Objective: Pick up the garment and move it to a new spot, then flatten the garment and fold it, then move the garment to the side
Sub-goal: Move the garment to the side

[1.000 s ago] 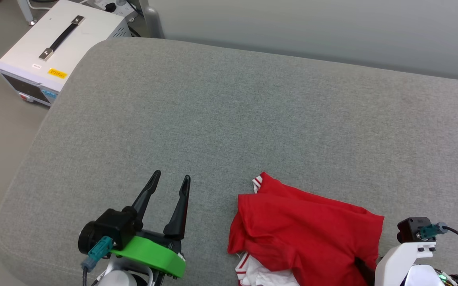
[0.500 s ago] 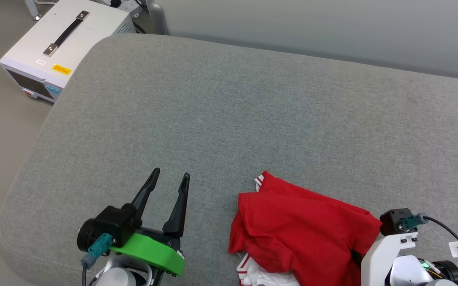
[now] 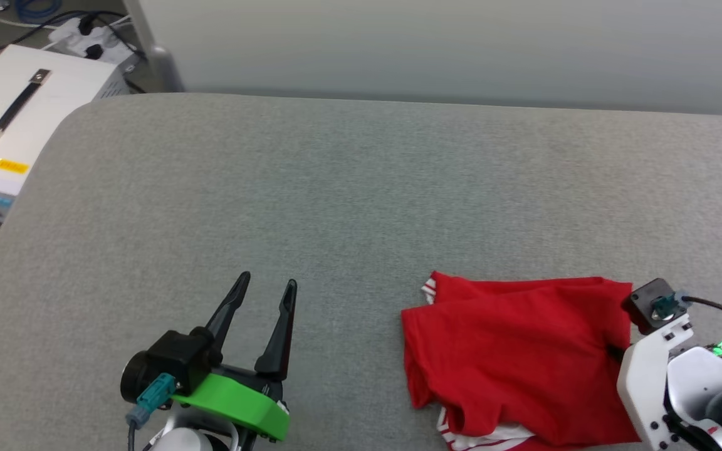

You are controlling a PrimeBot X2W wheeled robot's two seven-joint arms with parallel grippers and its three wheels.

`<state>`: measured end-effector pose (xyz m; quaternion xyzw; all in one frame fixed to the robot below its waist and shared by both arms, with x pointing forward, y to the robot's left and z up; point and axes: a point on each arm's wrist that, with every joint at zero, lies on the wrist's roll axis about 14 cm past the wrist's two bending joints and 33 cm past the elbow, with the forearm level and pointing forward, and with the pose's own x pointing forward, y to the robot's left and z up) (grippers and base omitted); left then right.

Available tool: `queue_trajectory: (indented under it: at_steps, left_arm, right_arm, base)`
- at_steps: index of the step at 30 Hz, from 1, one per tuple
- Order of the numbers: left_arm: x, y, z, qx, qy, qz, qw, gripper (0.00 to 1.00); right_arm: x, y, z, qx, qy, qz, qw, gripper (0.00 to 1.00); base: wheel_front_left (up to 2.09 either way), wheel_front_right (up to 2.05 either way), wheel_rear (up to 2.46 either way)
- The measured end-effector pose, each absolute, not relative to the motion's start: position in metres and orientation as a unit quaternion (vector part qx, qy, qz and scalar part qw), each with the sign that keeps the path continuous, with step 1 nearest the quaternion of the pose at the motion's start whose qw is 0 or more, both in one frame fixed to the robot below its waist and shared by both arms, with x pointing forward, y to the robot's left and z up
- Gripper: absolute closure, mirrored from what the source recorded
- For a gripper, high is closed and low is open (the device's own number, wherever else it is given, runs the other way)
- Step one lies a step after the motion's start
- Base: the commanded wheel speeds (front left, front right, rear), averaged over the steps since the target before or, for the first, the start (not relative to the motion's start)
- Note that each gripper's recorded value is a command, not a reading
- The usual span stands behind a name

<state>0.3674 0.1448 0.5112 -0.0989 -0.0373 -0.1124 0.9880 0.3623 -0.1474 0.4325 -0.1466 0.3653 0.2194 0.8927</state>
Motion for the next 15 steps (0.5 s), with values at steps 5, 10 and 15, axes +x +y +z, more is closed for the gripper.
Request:
queue_trajectory:
  at_steps: [5, 10, 15]
  left_arm:
    - [0.377, 0.105, 0.512, -0.108, -0.036, -0.169, 0.979, 0.0]
    - [0.387, 0.073, 0.513, -0.109, -0.035, -0.219, 0.969, 0.0]
    - [0.406, 0.043, 0.522, -0.102, -0.053, -0.27, 0.956, 0.0]
  right_arm:
    - [0.357, -0.204, 0.448, -0.219, 0.367, 0.184, 0.885, 1.0]
    - [0.354, -0.254, 0.464, -0.27, 0.366, 0.141, 0.879, 1.0]
    - [0.346, -0.316, 0.466, -0.282, 0.384, 0.079, 0.876, 1.0]
  base:
    - [0.0, 0.0, 0.0]
    - [0.0, 0.0, 0.0]
    - [0.0, 0.0, 0.0]
